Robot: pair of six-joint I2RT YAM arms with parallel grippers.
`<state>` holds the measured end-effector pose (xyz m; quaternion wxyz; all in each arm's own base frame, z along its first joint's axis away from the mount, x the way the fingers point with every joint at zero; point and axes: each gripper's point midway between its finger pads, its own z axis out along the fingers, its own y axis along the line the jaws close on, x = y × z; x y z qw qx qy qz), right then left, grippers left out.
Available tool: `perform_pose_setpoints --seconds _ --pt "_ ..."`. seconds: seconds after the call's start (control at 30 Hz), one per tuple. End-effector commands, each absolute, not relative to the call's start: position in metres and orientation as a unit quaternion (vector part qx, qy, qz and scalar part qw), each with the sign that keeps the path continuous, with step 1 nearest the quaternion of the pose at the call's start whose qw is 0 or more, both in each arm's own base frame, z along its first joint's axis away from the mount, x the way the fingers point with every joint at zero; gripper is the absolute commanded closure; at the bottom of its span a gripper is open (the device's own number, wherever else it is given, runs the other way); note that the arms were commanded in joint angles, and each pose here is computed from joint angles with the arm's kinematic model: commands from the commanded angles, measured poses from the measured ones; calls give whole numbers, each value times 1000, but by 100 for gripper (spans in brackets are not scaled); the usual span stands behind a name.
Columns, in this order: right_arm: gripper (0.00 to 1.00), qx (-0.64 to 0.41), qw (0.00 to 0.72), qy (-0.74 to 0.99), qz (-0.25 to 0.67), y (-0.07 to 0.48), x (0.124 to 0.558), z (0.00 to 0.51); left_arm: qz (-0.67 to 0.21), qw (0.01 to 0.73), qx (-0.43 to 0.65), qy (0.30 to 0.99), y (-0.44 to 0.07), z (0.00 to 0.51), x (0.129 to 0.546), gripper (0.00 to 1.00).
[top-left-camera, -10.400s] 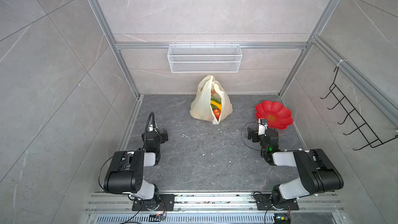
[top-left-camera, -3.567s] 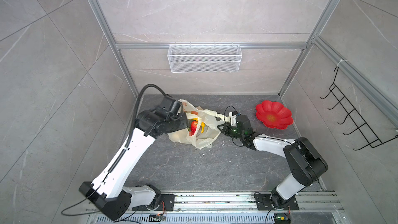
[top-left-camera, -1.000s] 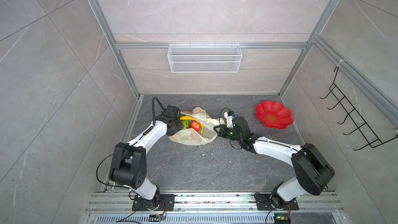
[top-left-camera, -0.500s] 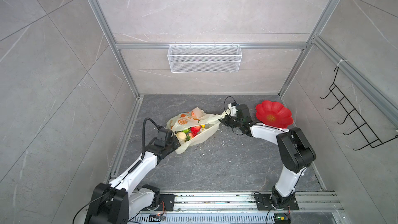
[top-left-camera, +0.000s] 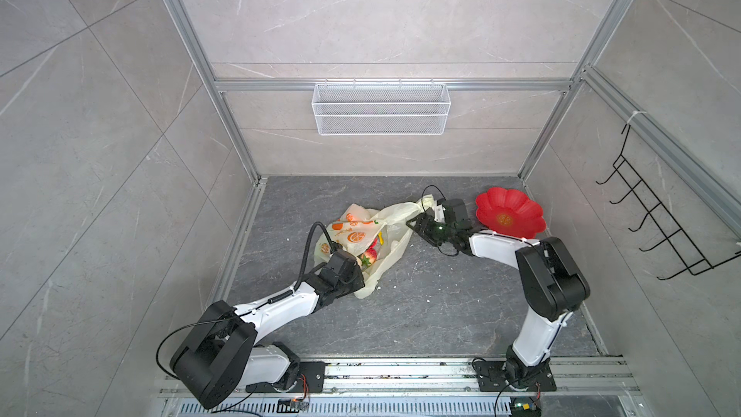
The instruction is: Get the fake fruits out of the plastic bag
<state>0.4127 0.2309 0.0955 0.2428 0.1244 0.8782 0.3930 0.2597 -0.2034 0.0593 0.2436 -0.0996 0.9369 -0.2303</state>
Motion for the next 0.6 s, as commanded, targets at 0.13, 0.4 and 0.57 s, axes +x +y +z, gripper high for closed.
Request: perform_pose_setpoints --seconds 0.13,0.4,0.57 --pt "17 106 235 875 409 250 353 112 -265 286 -59 919 -245 91 281 100" --pt "19 82 217 862 451 311 360 108 -266 282 -34 921 -260 86 270 97" --pt "25 85 206 868 444 322 365 100 -260 281 -49 923 -252 78 266 97"
